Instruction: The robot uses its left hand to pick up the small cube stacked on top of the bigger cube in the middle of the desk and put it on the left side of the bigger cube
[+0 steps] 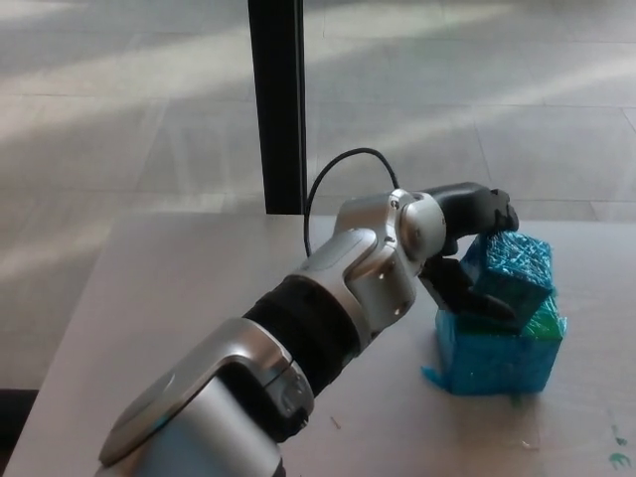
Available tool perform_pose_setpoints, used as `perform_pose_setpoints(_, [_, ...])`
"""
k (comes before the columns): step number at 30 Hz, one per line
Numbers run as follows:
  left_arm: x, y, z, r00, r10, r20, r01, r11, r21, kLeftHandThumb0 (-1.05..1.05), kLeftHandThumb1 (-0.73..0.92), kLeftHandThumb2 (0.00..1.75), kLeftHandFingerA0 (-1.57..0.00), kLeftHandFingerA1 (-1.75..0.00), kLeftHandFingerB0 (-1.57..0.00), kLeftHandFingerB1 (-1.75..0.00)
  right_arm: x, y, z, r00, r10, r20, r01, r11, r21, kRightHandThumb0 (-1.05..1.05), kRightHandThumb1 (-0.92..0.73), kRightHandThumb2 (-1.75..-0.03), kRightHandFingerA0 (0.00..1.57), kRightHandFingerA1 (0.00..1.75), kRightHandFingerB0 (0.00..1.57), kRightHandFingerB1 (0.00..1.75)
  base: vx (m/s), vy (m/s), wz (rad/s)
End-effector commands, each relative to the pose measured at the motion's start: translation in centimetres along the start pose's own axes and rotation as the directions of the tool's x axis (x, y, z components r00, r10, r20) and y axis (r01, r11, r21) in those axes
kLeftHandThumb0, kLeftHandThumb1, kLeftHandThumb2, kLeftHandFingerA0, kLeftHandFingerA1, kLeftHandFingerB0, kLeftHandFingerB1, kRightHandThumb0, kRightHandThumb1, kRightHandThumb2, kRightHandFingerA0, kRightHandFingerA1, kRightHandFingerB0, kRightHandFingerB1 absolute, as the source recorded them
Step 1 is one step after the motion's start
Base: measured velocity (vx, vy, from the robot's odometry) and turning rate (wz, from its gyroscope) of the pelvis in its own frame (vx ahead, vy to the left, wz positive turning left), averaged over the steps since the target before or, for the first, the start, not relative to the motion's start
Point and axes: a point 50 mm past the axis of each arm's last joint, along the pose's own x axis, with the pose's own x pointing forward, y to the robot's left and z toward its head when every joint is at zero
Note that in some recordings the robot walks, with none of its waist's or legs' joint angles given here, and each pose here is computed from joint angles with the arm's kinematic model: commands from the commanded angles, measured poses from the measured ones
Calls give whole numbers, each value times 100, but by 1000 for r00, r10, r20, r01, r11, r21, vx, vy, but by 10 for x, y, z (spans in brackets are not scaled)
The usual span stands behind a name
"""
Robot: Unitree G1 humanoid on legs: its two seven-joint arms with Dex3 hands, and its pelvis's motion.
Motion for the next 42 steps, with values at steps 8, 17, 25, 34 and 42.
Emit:
perform_pose_setpoints(8, [4,-18,1,959,282,6,-280,949,148,-49,49,54,-44,-92,-49,-45,-1,-11,6,999,-34,22,35,999,-29,-77,-53,-66,69,99,58,76,0,0,0])
perform_pose_setpoints(17, [6,-27,-14,956,295,-13,-292,952,93,-44,50,55,-59,-107,-57,-59,1,-8,10,998,-33,44,34,999,-25,-76,-53,-72,71,100,58,77,0,0,0])
perform_pose_setpoints(25, [8,-48,-23,943,333,21,-332,943,-39,-29,52,55,-71,-109,-76,-78,2,-7,13,998,-28,47,30,999,-25,-69,-47,-88,71,110,59,85,0,0,0])
perform_pose_setpoints(34, [8,-52,-22,925,368,89,-343,914,-219,-25,69,62,-69,-104,-80,-64,4,-6,14,999,-36,37,36,999,-8,-63,-41,-107,75,99,62,82,0,0,0])
perform_pose_setpoints(42, [8,-46,-21,922,379,81,-365,920,-143,-33,73,61,-65,-108,-66,-89,3,-6,11,999,-47,22,48,999,-15,-70,-55,-93,76,103,63,83,0,0,0])
